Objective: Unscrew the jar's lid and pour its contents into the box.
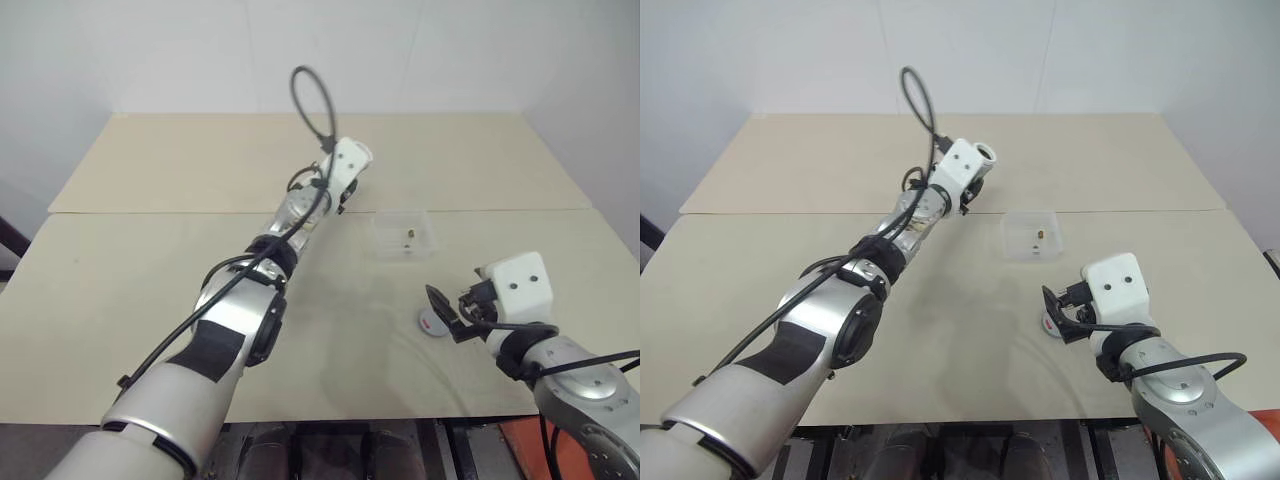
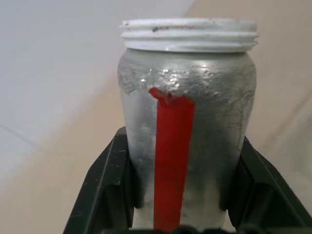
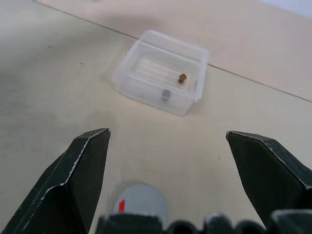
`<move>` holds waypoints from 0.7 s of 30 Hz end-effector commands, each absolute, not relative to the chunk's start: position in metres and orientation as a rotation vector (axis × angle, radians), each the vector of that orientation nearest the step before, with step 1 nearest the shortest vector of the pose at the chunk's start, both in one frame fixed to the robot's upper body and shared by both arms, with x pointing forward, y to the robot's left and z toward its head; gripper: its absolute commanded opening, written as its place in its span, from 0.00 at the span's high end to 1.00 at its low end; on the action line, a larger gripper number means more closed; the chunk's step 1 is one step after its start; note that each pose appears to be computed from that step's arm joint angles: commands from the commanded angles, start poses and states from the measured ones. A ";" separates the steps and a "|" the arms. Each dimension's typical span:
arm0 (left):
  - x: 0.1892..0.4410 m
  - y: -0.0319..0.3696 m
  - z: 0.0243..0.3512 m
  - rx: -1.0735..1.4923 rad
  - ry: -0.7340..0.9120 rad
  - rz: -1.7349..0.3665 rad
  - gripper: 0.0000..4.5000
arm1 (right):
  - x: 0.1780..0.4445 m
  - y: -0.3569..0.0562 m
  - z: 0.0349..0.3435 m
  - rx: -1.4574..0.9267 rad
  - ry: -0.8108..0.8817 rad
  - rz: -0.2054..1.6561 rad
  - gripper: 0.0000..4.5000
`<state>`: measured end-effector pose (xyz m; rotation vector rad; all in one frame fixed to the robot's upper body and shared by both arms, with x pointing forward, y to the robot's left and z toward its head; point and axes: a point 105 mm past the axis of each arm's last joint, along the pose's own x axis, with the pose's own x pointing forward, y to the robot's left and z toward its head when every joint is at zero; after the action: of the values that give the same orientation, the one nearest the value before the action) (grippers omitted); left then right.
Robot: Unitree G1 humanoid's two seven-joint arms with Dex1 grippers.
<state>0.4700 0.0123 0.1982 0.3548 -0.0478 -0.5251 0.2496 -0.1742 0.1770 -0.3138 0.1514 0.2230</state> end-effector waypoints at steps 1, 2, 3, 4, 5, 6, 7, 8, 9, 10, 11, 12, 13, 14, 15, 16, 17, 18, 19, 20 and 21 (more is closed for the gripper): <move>0.463 0.024 0.209 0.128 -0.143 -0.627 0.56 | 0.253 -0.169 0.185 -0.328 0.107 0.248 0.01; 0.461 0.030 0.200 0.116 -0.147 -0.632 0.56 | 0.254 -0.168 0.185 -0.331 0.109 0.256 0.01; 0.458 0.035 0.194 0.108 -0.153 -0.635 0.56 | 0.255 -0.168 0.185 -0.333 0.109 0.262 0.01; 0.453 0.040 0.187 0.109 -0.171 -0.639 0.56 | 0.256 -0.167 0.185 -0.335 0.110 0.269 0.01; 0.448 0.044 0.182 0.103 -0.186 -0.637 0.56 | 0.256 -0.167 0.185 -0.336 0.111 0.276 0.01; 0.442 0.048 0.179 0.085 -0.207 -0.632 0.56 | 0.257 -0.166 0.184 -0.337 0.113 0.282 0.01; 0.435 0.051 0.177 0.061 -0.219 -0.624 0.56 | 0.258 -0.166 0.183 -0.339 0.116 0.288 0.01; 0.430 0.053 0.175 0.051 -0.225 -0.614 0.56 | 0.259 -0.166 0.183 -0.340 0.118 0.291 0.01; 0.423 0.054 0.170 0.093 -0.235 -0.608 0.56 | 0.260 -0.166 0.183 -0.339 0.120 0.298 0.01; 0.417 0.054 0.164 0.088 -0.231 -0.606 0.56 | 0.261 -0.164 0.182 -0.336 0.120 0.309 0.01; 0.412 0.055 0.161 0.073 -0.229 -0.602 0.56 | 0.262 -0.163 0.182 -0.335 0.120 0.318 0.01; 0.409 0.056 0.157 0.069 -0.230 -0.591 0.56 | 0.264 -0.161 0.181 -0.337 0.120 0.328 0.01; 0.406 0.057 0.153 0.076 -0.228 -0.582 0.56 | 0.264 -0.160 0.180 -0.339 0.121 0.335 0.01; 0.404 0.058 0.149 0.098 -0.224 -0.576 0.56 | 0.265 -0.159 0.180 -0.341 0.120 0.341 0.01; 0.402 0.058 0.146 0.104 -0.220 -0.572 0.56 | 0.266 -0.159 0.180 -0.343 0.120 0.344 0.01; 0.402 0.059 0.143 0.084 -0.209 -0.563 0.56 | 0.267 -0.159 0.180 -0.343 0.120 0.347 0.01; 0.402 0.061 0.140 0.078 -0.205 -0.553 0.56 | 0.268 -0.159 0.180 -0.346 0.119 0.348 0.01; 0.401 0.063 0.138 0.062 -0.197 -0.544 0.56 | 0.268 -0.160 0.180 -0.351 0.119 0.349 0.01; 0.402 0.064 0.134 0.044 -0.187 -0.537 0.56 | 0.269 -0.160 0.180 -0.354 0.119 0.349 0.01; 0.401 0.066 0.131 0.040 -0.182 -0.536 0.56 | 0.269 -0.160 0.180 -0.355 0.120 0.349 0.01; 0.400 0.067 0.128 0.024 -0.185 -0.539 0.56 | 0.269 -0.161 0.179 -0.357 0.120 0.348 0.01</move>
<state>0.4013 0.0643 0.1229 0.0490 -0.1512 -0.5455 0.2688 -0.1621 0.1674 -0.3347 0.1802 0.3468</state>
